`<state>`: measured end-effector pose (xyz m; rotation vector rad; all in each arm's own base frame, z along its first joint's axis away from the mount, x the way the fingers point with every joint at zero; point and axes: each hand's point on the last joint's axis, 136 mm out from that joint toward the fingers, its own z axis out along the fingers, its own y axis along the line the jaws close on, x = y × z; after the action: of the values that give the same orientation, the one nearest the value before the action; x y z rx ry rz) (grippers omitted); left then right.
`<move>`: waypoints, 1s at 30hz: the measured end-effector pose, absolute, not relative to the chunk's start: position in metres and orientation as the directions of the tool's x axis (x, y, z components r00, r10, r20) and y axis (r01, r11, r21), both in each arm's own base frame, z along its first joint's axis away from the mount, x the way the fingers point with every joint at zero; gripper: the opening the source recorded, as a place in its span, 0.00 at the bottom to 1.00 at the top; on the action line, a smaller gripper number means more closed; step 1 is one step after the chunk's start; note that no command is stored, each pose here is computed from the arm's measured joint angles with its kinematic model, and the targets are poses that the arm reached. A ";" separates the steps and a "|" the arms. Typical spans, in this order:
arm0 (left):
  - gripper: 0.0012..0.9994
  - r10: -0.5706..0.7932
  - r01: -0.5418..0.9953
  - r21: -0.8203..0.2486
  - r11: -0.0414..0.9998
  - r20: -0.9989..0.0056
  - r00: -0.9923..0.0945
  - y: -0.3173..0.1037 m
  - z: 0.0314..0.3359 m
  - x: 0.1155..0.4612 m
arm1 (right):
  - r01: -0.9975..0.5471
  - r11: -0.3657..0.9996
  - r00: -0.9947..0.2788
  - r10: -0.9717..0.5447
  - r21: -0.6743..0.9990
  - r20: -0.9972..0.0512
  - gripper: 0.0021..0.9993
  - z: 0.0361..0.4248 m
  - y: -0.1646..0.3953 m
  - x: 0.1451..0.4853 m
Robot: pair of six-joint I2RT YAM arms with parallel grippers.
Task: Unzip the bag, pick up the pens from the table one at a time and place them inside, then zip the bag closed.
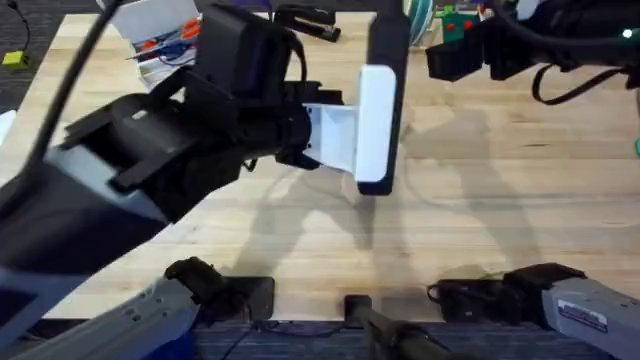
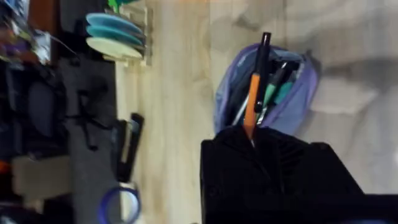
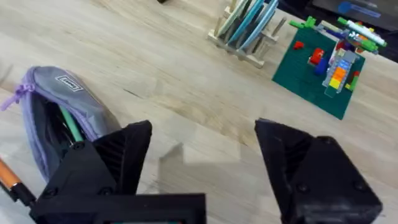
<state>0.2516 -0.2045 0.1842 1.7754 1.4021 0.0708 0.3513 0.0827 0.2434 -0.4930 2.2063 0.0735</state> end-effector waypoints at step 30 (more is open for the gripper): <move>0.04 0.788 0.686 0.661 -0.305 -0.230 0.572 -0.232 0.108 0.299 | -0.256 0.955 -0.705 -0.289 -0.147 -0.648 1.00 0.232 0.032 0.300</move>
<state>0.2992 -0.2323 0.1077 2.0635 1.1732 0.1761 0.2997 0.0319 0.2315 -0.3817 2.3851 -0.0594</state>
